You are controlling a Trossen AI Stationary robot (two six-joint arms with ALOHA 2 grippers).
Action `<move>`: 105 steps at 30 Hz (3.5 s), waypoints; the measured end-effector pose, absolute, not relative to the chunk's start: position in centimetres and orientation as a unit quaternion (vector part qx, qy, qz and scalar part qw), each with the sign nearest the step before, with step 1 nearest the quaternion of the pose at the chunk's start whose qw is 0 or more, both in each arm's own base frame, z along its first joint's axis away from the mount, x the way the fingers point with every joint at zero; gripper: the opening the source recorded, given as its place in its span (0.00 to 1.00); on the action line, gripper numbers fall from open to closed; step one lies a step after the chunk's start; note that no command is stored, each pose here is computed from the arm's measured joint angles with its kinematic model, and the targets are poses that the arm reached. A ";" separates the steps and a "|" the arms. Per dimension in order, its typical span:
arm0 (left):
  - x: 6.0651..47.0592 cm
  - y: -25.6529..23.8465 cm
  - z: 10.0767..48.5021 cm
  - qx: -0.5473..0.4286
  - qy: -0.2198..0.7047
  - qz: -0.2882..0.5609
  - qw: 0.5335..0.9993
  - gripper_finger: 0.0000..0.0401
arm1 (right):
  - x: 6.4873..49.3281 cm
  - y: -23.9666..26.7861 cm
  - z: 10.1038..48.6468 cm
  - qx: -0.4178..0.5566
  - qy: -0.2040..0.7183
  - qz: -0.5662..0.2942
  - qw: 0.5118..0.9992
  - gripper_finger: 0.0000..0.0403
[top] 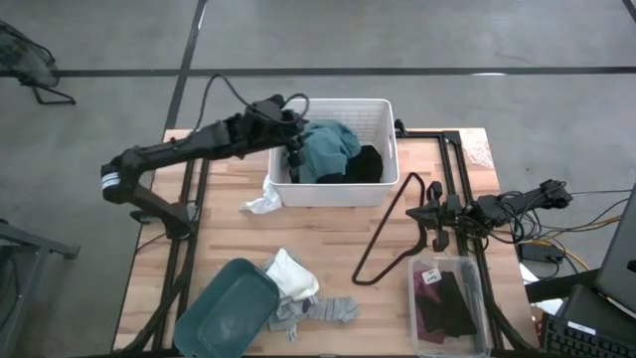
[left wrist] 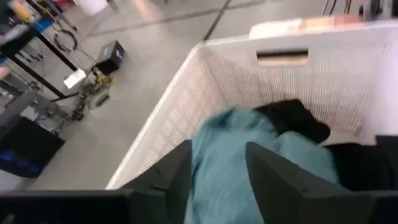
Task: Pick & Place Cloths
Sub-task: Put the top white sock into the green bin
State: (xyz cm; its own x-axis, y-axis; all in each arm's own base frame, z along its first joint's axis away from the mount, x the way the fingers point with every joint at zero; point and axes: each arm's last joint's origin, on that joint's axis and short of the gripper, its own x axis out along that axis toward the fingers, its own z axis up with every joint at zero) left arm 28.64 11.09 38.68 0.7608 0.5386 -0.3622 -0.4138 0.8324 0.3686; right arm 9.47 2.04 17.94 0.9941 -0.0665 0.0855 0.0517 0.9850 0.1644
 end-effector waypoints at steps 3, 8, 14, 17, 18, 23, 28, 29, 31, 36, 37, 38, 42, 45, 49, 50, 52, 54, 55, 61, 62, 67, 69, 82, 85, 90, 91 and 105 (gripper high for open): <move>26.9 10.5 40.2 0.118 0.208 0.280 0.930 0.45 | 9.5 2.0 17.9 0.081 -0.045 -0.030 0.995 0.02; 24.1 9.8 41.2 0.075 0.211 0.328 0.918 0.47 | 9.5 2.0 17.9 0.081 -0.045 -0.030 0.995 0.02; 22.0 9.0 40.9 0.036 0.244 0.331 0.911 0.47 | 9.5 2.0 17.9 0.081 -0.045 -0.030 0.995 0.02; 21.5 8.8 39.7 0.025 0.254 0.333 0.908 0.47 | 9.5 2.0 17.9 0.081 -0.045 -0.030 0.995 0.02; 21.3 8.8 39.4 0.026 0.257 0.332 0.907 0.47 | 9.5 2.0 17.9 0.081 -0.045 -0.030 0.995 0.02; 20.7 8.6 37.5 0.020 0.255 0.334 0.907 0.47 | 9.5 2.0 17.9 0.081 -0.046 -0.030 0.995 0.02; 19.7 8.2 36.4 -0.002 0.242 0.340 0.909 0.47 | 9.5 2.0 17.9 0.081 -0.045 -0.030 0.995 0.02; 19.5 8.1 36.2 -0.006 0.242 0.341 0.908 0.47 | 9.5 2.0 17.9 0.081 -0.045 -0.030 0.995 0.02; 19.0 7.9 35.8 -0.010 0.243 0.342 0.908 0.47 | 9.5 2.0 17.9 0.081 -0.045 -0.030 0.995 0.02; 18.2 7.6 33.8 -0.027 0.268 0.344 0.900 0.47 | 9.5 2.0 17.9 0.081 -0.046 -0.030 0.995 0.02; 18.1 7.6 33.2 -0.031 0.278 0.344 0.896 0.47 | 9.5 2.0 17.9 0.081 -0.045 -0.030 0.995 0.02; 18.0 7.6 32.7 -0.036 0.286 0.345 0.893 0.47 | 9.5 2.0 17.9 0.081 -0.045 -0.030 0.995 0.02; 17.7 7.4 30.6 -0.054 0.322 0.343 0.881 0.47 | 9.5 2.0 17.9 0.081 -0.045 -0.030 0.995 0.02; 17.5 7.4 29.7 -0.055 0.344 0.341 0.873 0.47 | 9.5 2.0 17.9 0.081 -0.045 -0.030 0.995 0.02; 17.3 7.1 28.3 -0.065 0.371 0.320 0.869 0.47 | 9.5 2.0 17.9 0.081 -0.045 -0.030 0.995 0.02; 17.3 7.1 27.9 -0.069 0.379 0.307 0.870 0.47 | 9.5 2.0 17.9 0.081 -0.046 -0.030 0.995 0.02; 17.3 6.9 27.3 -0.076 0.390 0.289 0.871 0.47 | 9.5 2.0 17.9 0.081 -0.045 -0.030 0.995 0.02; 17.2 6.9 26.8 -0.077 0.398 0.288 0.868 0.47 | 9.5 2.0 17.9 0.081 -0.046 -0.030 0.995 0.02; 17.2 6.9 26.5 -0.077 0.400 0.289 0.866 0.47 | 9.5 2.0 17.9 0.081 -0.045 -0.030 0.995 0.02; 17.0 6.7 25.3 -0.092 0.417 0.276 0.861 0.47 | 9.5 2.0 17.9 0.081 -0.045 -0.030 0.995 0.02; 16.9 6.7 25.0 -0.095 0.420 0.270 0.861 0.47 | 9.5 2.0 17.9 0.081 -0.045 -0.030 0.995 0.02; 16.8 6.6 24.2 -0.091 0.430 0.266 0.858 0.47 | 9.5 2.0 17.9 0.081 -0.045 -0.030 0.995 0.02; 16.8 6.7 24.1 -0.089 0.429 0.268 0.858 0.47 | 9.5 2.0 17.9 0.081 -0.046 -0.030 0.995 0.02; 17.1 6.6 24.1 -0.102 0.420 0.244 0.868 0.47 | 9.5 2.0 17.9 0.081 -0.045 -0.030 0.995 0.02; 17.1 6.6 24.1 -0.102 0.421 0.243 0.868 0.47 | 9.5 2.0 17.9 0.081 -0.045 -0.030 0.995 0.02; 17.1 6.4 24.0 -0.113 0.424 0.220 0.871 0.47 | 9.5 2.0 17.9 0.081 -0.045 -0.030 0.995 0.02; 17.1 6.4 24.0 -0.114 0.424 0.220 0.871 0.47 | 9.5 2.0 17.9 0.081 -0.045 -0.030 0.995 0.02; 16.5 6.2 20.5 -0.116 0.443 0.219 0.861 0.47 | 9.5 2.0 17.9 0.081 -0.045 -0.030 0.995 0.02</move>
State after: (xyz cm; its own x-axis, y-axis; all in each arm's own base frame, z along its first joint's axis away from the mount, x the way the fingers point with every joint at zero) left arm 16.53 6.20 20.51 0.5109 0.2740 -0.8148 -0.4797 0.8774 -0.0057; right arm 9.47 2.04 17.94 0.9941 -0.0667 0.0854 0.0519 0.9850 0.1644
